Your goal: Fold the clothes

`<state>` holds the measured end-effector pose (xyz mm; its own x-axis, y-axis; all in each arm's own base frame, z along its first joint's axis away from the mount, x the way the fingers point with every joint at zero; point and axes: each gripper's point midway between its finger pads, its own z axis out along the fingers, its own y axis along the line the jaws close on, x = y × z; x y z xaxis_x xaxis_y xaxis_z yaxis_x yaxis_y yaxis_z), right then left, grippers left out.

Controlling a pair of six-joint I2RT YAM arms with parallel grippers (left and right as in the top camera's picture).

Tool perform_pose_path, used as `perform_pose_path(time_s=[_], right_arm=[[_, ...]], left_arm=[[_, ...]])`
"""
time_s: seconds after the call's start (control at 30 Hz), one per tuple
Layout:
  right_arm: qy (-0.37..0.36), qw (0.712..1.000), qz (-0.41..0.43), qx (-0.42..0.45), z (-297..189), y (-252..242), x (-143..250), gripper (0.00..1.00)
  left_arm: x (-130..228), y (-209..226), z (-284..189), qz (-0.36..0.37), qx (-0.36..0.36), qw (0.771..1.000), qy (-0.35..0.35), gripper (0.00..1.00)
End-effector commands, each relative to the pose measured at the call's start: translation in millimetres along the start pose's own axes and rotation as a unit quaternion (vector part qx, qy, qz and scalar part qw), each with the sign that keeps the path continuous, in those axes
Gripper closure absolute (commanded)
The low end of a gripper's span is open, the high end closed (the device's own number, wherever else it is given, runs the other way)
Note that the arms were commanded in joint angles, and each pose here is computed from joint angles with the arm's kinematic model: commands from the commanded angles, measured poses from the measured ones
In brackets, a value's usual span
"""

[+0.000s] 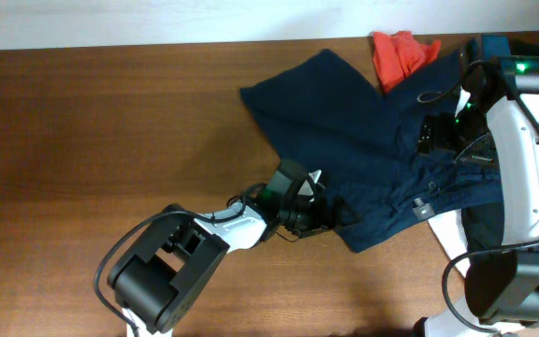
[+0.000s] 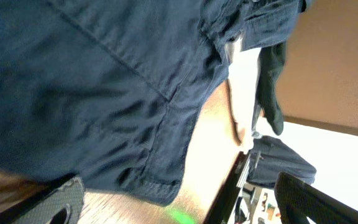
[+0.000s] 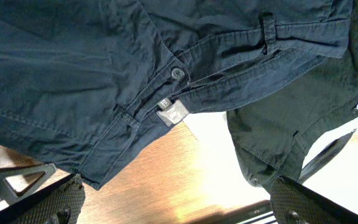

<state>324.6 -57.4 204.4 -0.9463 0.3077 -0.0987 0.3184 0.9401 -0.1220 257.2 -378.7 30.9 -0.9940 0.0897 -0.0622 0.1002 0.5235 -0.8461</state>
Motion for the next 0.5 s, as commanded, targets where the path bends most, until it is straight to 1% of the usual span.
perform_pose_path(time_s=[0.0, 0.1, 0.17, 0.2, 0.27, 0.3, 0.33, 0.37, 0.4, 0.47], right_arm=[[-0.013, 1.0, 0.01, -0.002, -8, -3, -1, 0.01], [-0.013, 1.0, 0.01, -0.002, -8, -3, -1, 0.01], [-0.012, 1.0, 0.01, -0.002, -8, -3, 0, 0.01], [-0.011, 1.0, 0.01, -0.001, -8, -3, 0, 0.01], [-0.008, 1.0, 0.01, -0.001, -8, -3, 2, 0.01], [-0.007, 1.0, 0.009, 0.0, -8, -4, 2, 0.01], [-0.007, 1.0, 0.009, 0.0, -8, -4, 3, 0.01], [-0.006, 1.0, 0.009, 0.0, -8, -4, 3, 0.01], [-0.006, 1.0, 0.009, 0.0, -8, -4, 3, 0.01], [-0.007, 1.0, 0.009, 0.004, -8, -5, 3, 0.01]], left_arm=[[23, 63, 0, -0.095, -0.113, 0.989, 0.008, 0.01], [18, 73, 2, -0.086, -0.147, 0.985, -0.023, 0.01], [17, 74, 8, -0.063, -0.173, 0.982, -0.048, 0.01], [15, 72, 14, -0.045, -0.176, 0.981, -0.062, 0.01], [13, 63, 26, -0.021, -0.157, 0.985, -0.072, 0.02], [12, 62, 30, -0.015, -0.15, 0.986, -0.076, 0.11], [10, 63, 31, -0.013, -0.15, 0.985, -0.081, 0.41], [6, 67, 28, -0.011, -0.16, 0.983, -0.09, 0.75], [2, 69, 26, -0.004, -0.162, 0.982, -0.092, 1.0], [-2, 83, 14, 0.003, -0.185, 0.979, -0.087, 1.0]])
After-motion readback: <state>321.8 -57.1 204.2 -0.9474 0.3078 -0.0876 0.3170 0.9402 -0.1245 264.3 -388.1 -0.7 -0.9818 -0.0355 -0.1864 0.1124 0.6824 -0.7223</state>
